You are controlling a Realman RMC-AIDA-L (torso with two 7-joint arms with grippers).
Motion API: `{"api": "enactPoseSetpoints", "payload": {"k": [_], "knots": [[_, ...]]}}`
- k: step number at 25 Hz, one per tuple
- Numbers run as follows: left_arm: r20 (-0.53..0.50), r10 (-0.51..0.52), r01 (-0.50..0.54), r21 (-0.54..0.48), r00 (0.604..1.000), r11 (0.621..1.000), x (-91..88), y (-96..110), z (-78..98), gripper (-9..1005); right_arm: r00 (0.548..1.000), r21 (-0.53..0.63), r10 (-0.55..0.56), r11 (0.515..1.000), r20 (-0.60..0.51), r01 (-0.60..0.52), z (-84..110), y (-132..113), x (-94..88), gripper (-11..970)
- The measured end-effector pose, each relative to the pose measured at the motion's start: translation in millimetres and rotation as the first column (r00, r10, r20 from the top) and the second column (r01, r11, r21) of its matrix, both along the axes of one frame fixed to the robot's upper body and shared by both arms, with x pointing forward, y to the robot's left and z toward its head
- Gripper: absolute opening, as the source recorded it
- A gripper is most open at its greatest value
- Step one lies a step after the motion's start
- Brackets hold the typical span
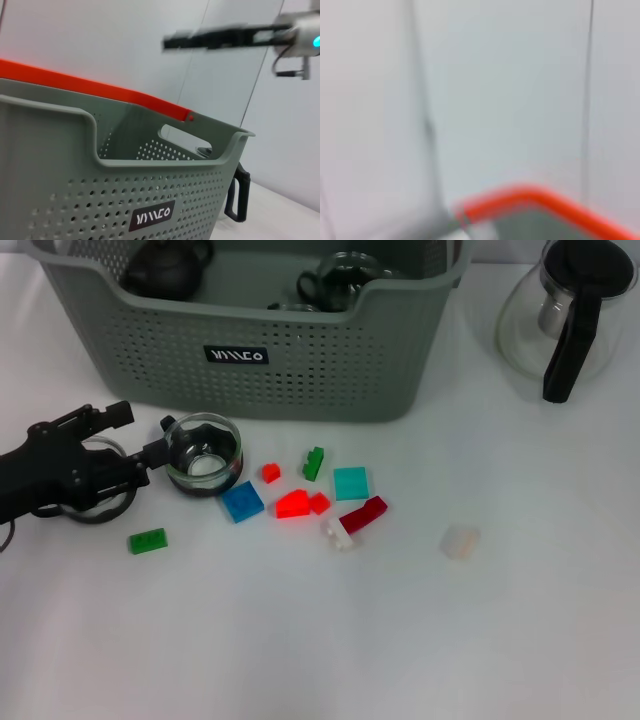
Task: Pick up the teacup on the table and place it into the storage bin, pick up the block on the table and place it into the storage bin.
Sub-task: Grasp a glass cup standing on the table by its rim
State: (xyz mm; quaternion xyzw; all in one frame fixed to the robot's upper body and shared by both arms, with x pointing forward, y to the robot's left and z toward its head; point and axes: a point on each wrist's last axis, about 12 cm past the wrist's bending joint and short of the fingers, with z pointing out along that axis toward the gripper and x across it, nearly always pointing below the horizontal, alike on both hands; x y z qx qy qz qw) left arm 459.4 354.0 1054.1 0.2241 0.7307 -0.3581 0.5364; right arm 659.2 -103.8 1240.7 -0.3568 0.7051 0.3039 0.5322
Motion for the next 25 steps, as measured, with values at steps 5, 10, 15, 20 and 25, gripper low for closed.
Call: {"api": "enactPoseSetpoints", "payload": {"k": [5,10,15,20,25], "knots": [[0.006,-0.003,0.003,0.003,1.0,1.0,4.5,-1.6,1.4,840,0.976,0.343,0.156,0.918,0.149,-0.2,-20.3,-61.8,-41.0,781],[0.015,-0.008,0.008,0.004,1.0,1.0,8.7,-3.2,3.3,840,0.951,0.509,0.206,0.807,0.231,-0.299,-63.0,-109.3,-76.6,773],[0.016,-0.008,0.008,0.008,1.0,1.0,9.4,-2.0,4.1,840,0.922,0.419,0.336,0.822,0.192,-0.387,-98.5,-130.2,-113.7,765],[-0.01,-0.004,0.004,-0.001,1.0,1.0,7.4,-0.3,3.2,840,0.907,0.246,0.42,0.878,0.014,-0.411,-125.2,-143.1,-129.9,757],[-0.136,-0.025,0.022,-0.021,0.99,1.0,5.1,6.1,5.9,839,0.896,0.134,0.426,0.902,-0.125,-0.41,-143.5,-149.5,-133.8,746]]}}
